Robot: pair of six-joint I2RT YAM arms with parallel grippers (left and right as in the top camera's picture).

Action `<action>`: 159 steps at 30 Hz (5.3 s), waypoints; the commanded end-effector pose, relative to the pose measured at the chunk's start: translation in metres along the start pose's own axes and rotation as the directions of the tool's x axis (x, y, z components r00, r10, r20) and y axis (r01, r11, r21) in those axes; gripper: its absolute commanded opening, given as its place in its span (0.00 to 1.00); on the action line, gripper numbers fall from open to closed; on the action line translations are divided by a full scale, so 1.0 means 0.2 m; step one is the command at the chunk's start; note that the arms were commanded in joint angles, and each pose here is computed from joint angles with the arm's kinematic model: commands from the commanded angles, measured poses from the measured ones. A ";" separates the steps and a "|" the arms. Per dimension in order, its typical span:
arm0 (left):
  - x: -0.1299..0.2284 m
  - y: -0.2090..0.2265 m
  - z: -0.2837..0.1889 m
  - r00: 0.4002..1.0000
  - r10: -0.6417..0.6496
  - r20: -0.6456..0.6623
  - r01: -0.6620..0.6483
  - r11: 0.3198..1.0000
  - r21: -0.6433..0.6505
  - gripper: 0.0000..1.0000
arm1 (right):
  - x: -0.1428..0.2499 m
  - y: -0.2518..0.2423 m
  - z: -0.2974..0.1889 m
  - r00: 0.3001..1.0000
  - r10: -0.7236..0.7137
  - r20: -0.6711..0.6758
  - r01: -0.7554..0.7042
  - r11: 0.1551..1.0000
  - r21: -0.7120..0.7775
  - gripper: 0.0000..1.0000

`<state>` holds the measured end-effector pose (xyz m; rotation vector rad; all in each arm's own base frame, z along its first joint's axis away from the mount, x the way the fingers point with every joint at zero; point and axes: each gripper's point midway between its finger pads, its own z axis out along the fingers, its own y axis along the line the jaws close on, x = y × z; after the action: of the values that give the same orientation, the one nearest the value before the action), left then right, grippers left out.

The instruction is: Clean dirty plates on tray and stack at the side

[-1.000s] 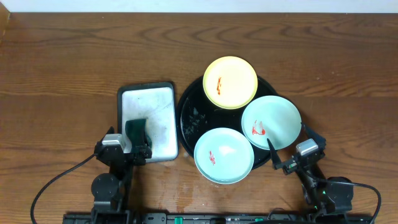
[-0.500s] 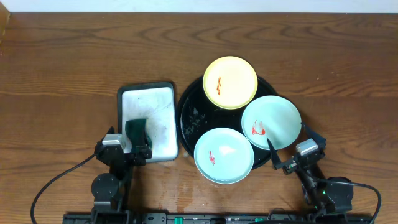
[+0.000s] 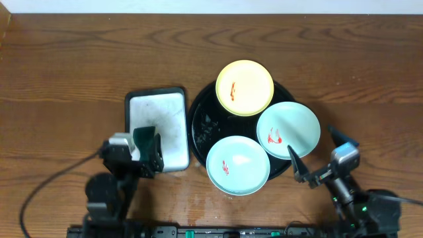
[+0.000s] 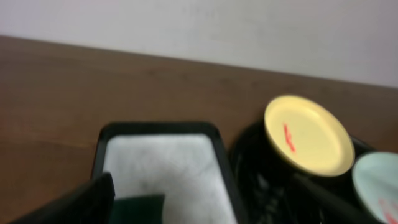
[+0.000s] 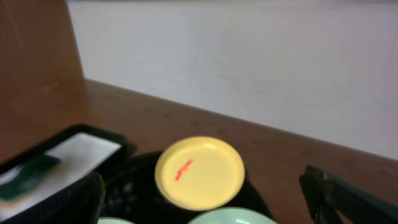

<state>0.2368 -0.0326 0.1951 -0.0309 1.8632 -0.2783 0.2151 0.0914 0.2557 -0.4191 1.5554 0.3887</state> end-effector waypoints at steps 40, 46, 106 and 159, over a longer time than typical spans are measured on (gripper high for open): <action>0.74 0.37 0.39 0.342 -0.364 -0.866 -0.124 0.896 -0.426 0.69 | 0.25 -0.03 0.59 0.361 0.495 -0.790 -0.605 0.770 0.206 0.98; 0.88 0.39 0.44 0.287 -0.387 -0.877 -0.126 0.892 -0.435 0.24 | 0.25 -0.03 0.59 0.361 0.495 -0.790 -0.604 0.770 0.206 0.97; 0.32 0.10 0.25 0.473 -0.325 -0.819 0.029 0.935 -0.354 0.07 | 1.03 0.24 0.12 0.010 0.429 -0.903 -0.288 0.866 0.408 0.58; 0.29 -0.48 0.33 0.556 -0.080 -0.828 0.145 0.989 0.002 0.08 | 1.22 0.18 0.54 0.321 0.538 -0.780 -0.319 0.837 0.445 0.01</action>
<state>0.2715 -0.1364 0.1372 0.0241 2.8363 -0.4850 0.2811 0.1708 0.0079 0.0377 2.7992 0.4567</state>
